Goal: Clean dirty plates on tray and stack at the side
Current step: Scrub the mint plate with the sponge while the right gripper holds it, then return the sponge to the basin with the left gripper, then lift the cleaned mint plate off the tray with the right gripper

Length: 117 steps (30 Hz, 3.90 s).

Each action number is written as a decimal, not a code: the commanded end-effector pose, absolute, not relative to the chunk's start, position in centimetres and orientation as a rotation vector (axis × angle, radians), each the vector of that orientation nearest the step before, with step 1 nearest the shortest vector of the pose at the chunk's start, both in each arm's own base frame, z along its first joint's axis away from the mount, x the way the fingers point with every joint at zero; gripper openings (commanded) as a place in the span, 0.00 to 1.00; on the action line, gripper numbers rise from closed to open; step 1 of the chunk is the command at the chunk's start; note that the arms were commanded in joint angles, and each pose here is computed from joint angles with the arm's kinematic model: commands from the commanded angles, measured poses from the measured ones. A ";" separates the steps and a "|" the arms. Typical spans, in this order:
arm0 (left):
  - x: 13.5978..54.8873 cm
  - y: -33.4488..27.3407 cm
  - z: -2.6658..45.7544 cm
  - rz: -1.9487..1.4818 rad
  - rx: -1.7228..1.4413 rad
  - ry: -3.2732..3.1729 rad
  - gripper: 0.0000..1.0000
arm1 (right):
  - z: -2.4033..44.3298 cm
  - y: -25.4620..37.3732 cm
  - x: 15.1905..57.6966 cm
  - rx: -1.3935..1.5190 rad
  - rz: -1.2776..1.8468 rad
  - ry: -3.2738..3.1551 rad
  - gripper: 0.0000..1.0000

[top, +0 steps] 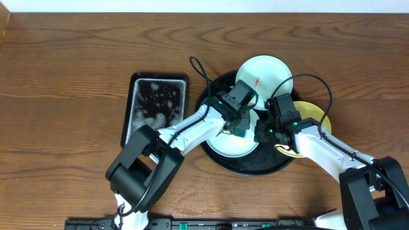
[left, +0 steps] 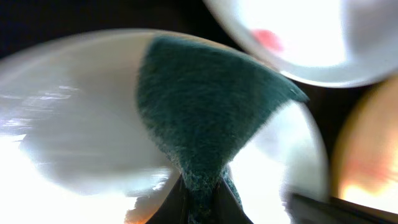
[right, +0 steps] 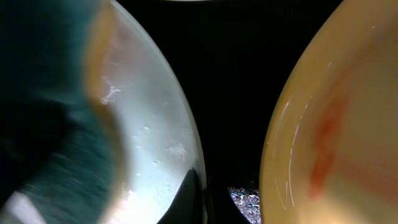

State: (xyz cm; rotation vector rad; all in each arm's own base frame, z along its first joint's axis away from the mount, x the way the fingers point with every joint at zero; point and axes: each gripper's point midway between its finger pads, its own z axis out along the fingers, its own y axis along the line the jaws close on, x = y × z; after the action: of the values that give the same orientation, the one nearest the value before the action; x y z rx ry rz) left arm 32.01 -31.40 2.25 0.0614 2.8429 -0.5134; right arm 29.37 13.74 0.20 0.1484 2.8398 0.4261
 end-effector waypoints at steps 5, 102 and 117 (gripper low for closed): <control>28.0 -34.2 0.5 -0.745 0.087 3.003 0.07 | -1.2 12.6 28.3 0.134 0.328 2.887 0.01; 28.4 -6.3 17.0 -0.204 -0.236 2.772 0.83 | 26.6 14.3 25.1 -0.633 -0.769 1.750 0.01; 28.4 -6.3 17.0 -0.204 -0.236 2.772 0.83 | 26.6 14.3 25.0 -0.633 -0.769 1.750 0.01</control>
State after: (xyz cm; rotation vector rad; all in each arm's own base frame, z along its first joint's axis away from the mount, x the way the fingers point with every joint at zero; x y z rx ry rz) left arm 28.34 -6.42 16.81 -0.2425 2.7758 -0.2088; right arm 25.16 14.40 25.05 -0.6772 1.7729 -0.7691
